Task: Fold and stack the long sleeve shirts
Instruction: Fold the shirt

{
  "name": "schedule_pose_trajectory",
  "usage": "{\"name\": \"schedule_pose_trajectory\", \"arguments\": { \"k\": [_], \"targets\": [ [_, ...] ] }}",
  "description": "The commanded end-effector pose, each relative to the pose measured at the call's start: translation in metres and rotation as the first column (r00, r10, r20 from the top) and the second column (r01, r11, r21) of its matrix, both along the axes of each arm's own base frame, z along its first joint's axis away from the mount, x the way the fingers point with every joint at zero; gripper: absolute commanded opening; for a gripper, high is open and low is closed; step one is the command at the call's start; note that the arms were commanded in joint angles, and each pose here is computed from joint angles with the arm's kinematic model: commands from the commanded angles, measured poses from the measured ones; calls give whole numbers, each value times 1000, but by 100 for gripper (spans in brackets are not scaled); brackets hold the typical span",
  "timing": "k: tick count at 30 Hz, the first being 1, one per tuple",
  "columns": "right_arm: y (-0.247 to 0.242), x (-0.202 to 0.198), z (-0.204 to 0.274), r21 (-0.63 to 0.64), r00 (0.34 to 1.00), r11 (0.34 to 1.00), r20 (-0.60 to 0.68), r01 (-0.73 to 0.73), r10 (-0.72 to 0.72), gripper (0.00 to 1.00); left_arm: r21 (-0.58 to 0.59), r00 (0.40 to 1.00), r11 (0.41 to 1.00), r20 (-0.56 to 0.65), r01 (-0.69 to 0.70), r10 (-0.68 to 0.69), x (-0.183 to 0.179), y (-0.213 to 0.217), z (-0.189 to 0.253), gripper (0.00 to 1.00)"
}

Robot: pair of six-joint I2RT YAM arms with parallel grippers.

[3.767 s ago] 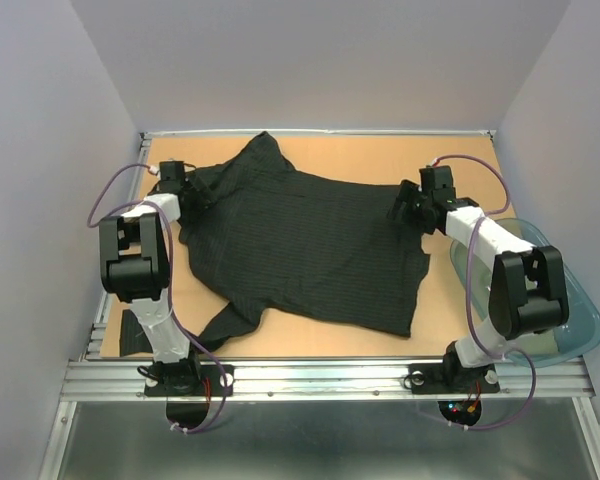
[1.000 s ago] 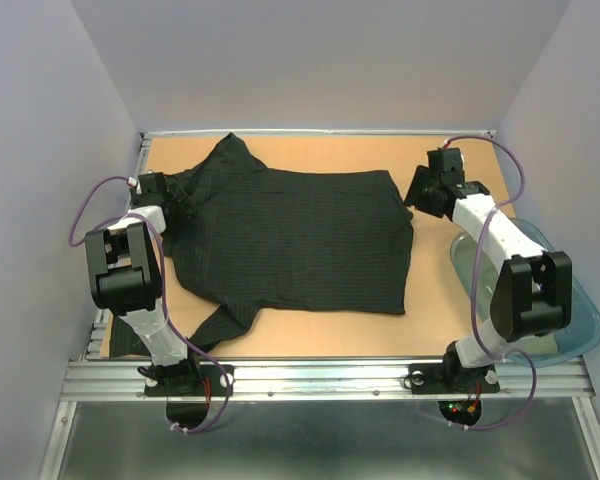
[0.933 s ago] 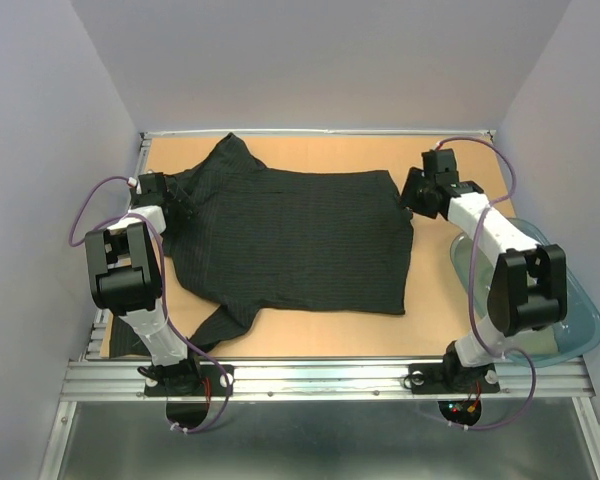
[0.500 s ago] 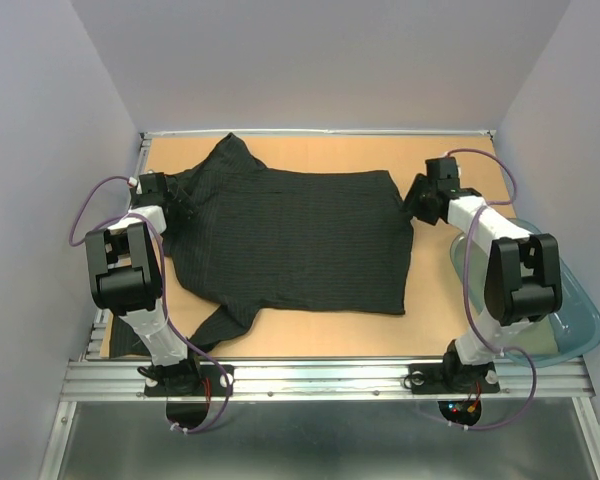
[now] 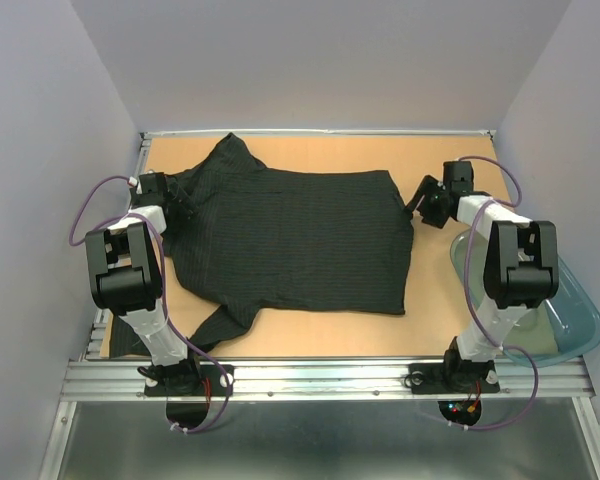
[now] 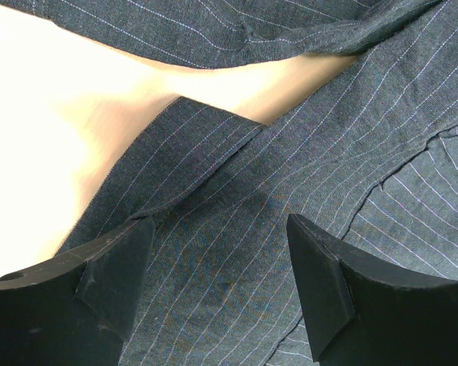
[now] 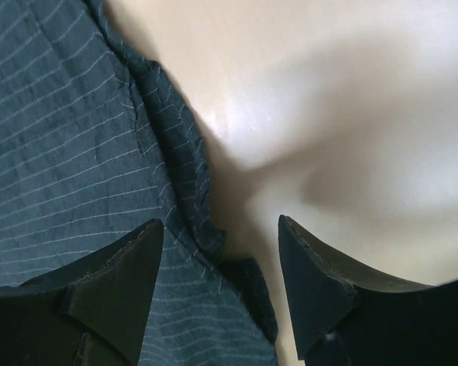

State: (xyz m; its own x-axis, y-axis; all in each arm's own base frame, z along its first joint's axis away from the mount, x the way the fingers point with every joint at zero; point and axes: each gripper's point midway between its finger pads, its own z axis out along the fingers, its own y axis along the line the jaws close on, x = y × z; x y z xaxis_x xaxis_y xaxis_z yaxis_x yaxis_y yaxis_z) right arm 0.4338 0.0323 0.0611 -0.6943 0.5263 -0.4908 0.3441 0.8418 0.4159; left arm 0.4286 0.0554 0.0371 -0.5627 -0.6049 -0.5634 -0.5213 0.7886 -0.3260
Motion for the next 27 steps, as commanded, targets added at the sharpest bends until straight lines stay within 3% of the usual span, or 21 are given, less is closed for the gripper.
{"name": "schedule_pose_trajectory", "arguments": {
  "k": [1,9,15,24,27],
  "targets": [
    [24,19,9,76,988,988,93,-131,124,68,-4,999,1000,-54,8,-8,-12,-3,-5,82],
    [54,9,11,116,918,919,183,-376,352,66,-6,998,1000,-55,11,-11,-12,-3,-6,82],
    [68,4,20,161,881,877,229,-453,413,62,-2,998,1000,-56,12,-12,-12,-3,-5,82],
    [93,-7,127,208,827,841,403,-500,392,48,-1,998,1000,-57,11,-11,-12,-3,-5,82],
    [88,-17,137,219,855,864,382,-453,351,44,-4,998,1000,-58,11,-11,-12,-3,-6,82]
  ]
}}
